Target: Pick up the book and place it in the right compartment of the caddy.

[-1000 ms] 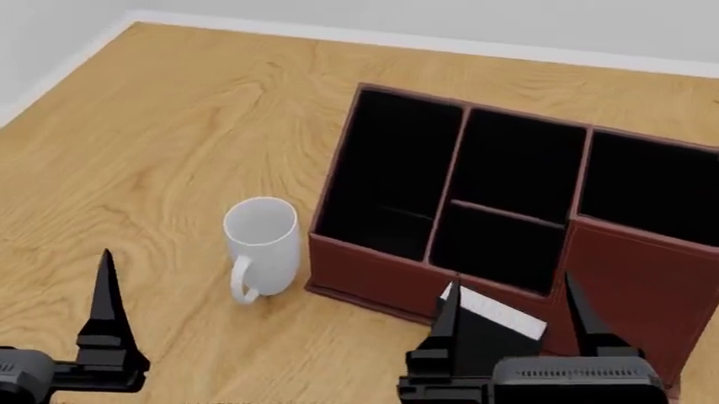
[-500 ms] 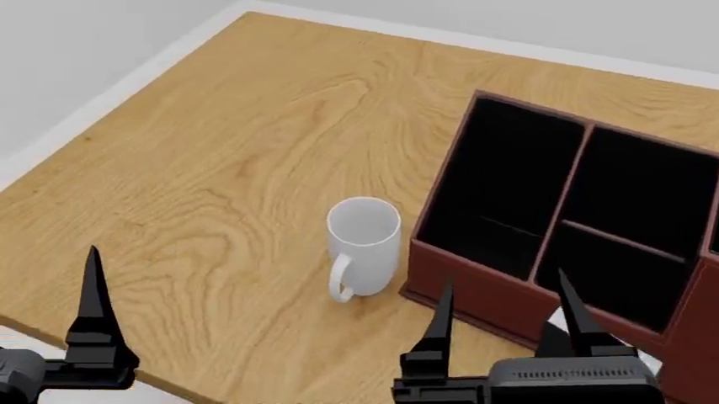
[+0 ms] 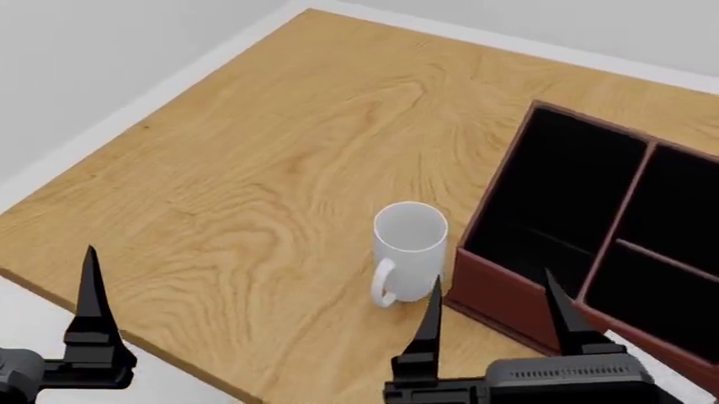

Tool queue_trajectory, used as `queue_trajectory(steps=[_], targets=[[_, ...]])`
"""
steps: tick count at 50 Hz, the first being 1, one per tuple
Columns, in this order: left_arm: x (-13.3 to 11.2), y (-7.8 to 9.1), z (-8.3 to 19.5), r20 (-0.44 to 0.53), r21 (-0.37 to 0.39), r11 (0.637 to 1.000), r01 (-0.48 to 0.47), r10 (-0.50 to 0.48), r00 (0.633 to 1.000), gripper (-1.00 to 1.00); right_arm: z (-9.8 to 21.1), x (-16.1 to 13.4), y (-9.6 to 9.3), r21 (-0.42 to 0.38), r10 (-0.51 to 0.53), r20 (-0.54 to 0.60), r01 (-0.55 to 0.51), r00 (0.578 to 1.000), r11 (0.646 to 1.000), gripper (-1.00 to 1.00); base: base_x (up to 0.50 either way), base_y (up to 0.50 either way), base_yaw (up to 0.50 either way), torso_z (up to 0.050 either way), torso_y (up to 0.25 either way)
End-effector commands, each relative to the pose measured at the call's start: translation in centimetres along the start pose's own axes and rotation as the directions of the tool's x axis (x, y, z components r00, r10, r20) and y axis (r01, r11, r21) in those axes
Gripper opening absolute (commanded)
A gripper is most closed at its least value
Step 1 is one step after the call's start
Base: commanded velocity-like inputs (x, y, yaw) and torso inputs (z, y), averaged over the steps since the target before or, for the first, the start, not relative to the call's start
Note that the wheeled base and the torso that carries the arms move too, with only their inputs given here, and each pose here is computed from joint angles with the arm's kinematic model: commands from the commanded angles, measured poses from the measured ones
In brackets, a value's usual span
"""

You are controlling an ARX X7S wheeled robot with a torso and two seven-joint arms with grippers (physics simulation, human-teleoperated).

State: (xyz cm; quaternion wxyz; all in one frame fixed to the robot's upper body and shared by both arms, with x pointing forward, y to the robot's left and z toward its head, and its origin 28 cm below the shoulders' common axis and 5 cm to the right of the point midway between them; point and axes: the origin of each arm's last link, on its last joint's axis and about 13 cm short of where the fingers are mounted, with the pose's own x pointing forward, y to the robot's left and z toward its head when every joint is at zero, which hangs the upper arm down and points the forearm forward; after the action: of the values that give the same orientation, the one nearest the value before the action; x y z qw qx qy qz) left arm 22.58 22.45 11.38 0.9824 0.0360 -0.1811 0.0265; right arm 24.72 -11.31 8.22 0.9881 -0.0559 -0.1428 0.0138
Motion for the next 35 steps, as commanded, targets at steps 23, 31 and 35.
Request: queue_trajectory(steps=[23,31,35], targets=[[0.04,-0.15,-0.13,-0.009,-0.006,1.0,0.001,-0.001,1.0,1.0,-0.41,0.29,0.04,0.067,0.068,-0.003,-0.067,0.998,0.995,1.0,0.22,-0.45,0.0,0.0,0.0],[0.04,-0.08,-0.09,-0.007,-0.007,1.0,-0.001,0.001,1.0,1.0,-0.27,0.19,0.08,0.055,0.07,0.008,-0.07,0.998,0.996,1.0,0.2,-0.46,0.0,0.0,0.0],[0.03,-0.03,0.04,-0.006,-0.011,1.0,-0.003,0.003,1.0,1.0,-0.15,0.13,0.12,0.047,0.07,0.015,-0.071,0.997,0.996,1.0,0.19,-0.4,0.0,0.0,0.0]])
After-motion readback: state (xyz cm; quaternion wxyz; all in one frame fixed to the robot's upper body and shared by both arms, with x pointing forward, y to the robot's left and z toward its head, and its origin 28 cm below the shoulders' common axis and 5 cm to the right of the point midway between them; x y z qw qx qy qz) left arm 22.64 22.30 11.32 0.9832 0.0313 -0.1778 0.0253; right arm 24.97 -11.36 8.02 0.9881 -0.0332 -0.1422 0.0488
